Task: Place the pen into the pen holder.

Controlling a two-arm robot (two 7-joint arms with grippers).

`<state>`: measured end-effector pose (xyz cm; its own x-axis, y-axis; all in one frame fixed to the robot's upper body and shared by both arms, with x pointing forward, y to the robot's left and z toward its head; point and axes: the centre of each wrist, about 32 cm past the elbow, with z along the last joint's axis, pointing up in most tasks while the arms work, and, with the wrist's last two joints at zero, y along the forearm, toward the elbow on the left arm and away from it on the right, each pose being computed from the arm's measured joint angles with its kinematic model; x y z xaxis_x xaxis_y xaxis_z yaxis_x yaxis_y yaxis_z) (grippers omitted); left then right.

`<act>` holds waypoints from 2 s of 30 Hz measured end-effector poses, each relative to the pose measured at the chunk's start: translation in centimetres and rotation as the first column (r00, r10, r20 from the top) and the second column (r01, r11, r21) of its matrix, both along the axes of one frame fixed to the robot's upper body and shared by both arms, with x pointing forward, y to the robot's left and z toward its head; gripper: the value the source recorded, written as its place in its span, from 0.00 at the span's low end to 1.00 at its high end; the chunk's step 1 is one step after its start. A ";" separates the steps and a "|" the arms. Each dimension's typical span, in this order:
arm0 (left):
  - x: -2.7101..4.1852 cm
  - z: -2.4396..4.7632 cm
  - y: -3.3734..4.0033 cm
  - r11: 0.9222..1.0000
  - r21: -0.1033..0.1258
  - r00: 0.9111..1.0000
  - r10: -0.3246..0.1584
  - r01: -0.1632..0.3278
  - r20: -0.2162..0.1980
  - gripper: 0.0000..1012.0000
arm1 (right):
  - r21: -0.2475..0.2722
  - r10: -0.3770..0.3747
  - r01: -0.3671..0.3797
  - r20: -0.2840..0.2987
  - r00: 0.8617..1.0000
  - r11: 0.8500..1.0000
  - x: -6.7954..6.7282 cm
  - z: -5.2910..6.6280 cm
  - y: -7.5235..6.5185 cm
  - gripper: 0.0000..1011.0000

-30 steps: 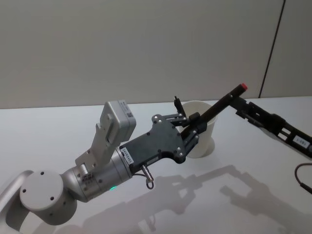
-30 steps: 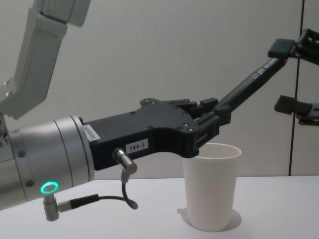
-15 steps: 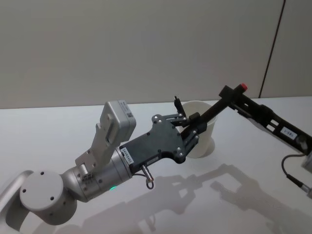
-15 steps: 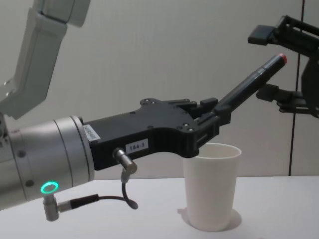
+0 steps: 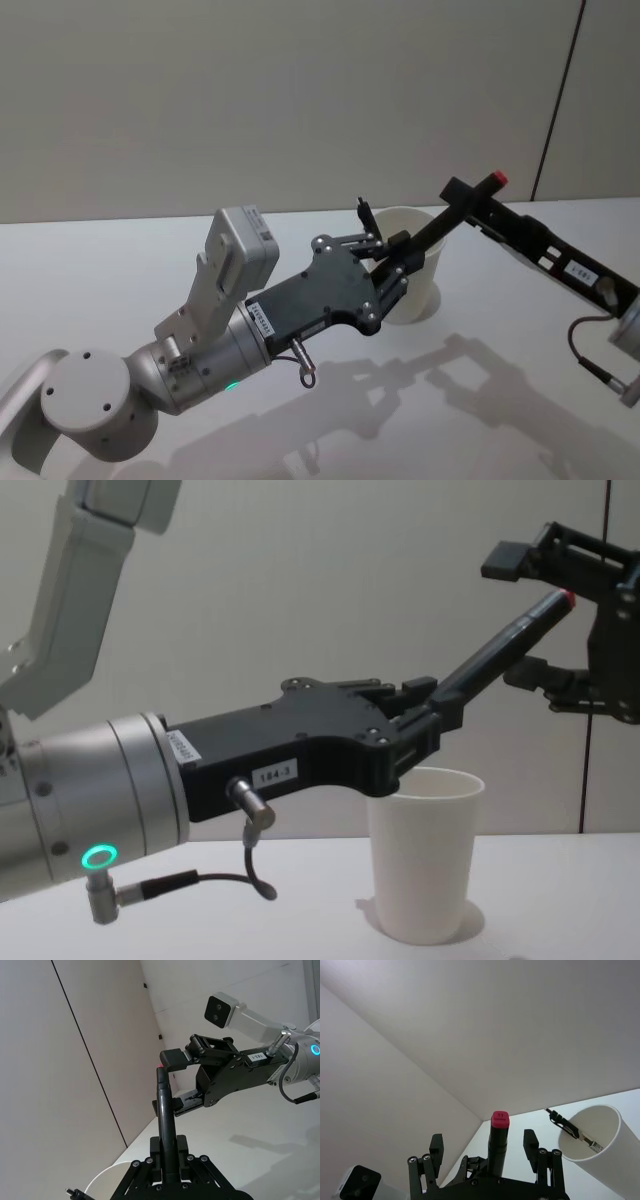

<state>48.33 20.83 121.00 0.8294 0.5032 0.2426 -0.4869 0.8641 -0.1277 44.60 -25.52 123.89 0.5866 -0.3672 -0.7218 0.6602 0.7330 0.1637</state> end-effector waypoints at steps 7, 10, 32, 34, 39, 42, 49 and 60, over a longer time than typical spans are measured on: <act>0.00 0.00 0.00 1.000 0.000 1.000 0.000 0.000 0.000 0.19 | -0.006 -0.007 0.007 -0.002 1.000 1.000 0.0 -0.1 0.1 0.99; 0.00 0.00 0.00 1.000 0.000 1.000 0.000 0.000 0.000 0.19 | -0.008 -0.010 0.010 -0.002 1.000 1.000 0.0 -0.1 0.2 0.99; 0.00 0.00 0.00 1.000 0.000 1.000 0.000 0.000 0.000 0.19 | -0.008 -0.023 0.023 0.001 1.000 1.000 0.3 -0.3 0.8 0.86; 0.00 0.00 0.00 1.000 0.000 1.000 0.000 0.000 0.000 0.19 | -0.008 -0.023 0.023 0.001 1.000 1.000 0.3 -0.3 0.8 0.81; 0.00 0.00 0.00 1.000 0.000 1.000 0.000 0.000 0.000 0.19 | -0.008 -0.023 0.023 0.002 1.000 1.000 0.4 -0.3 0.9 0.67; 0.00 0.00 0.00 1.000 0.000 1.000 0.000 0.000 0.000 0.19 | -0.008 -0.024 0.024 0.002 1.000 1.000 0.4 -0.3 0.9 0.56; 0.00 0.00 0.00 1.000 0.000 1.000 0.000 0.000 0.000 0.19 | -0.008 -0.025 0.025 0.001 1.000 1.000 0.4 -0.3 0.9 0.33; 0.00 0.00 0.00 1.000 0.000 1.000 0.000 0.000 0.000 0.19 | -0.008 -0.025 0.025 0.002 1.000 1.000 0.4 -0.3 0.9 0.19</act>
<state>48.33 20.83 121.00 0.8294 0.5032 0.2427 -0.4867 0.8641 -0.1281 45.00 -24.58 123.62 0.5782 -0.3874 -0.7180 0.6783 0.7173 0.1593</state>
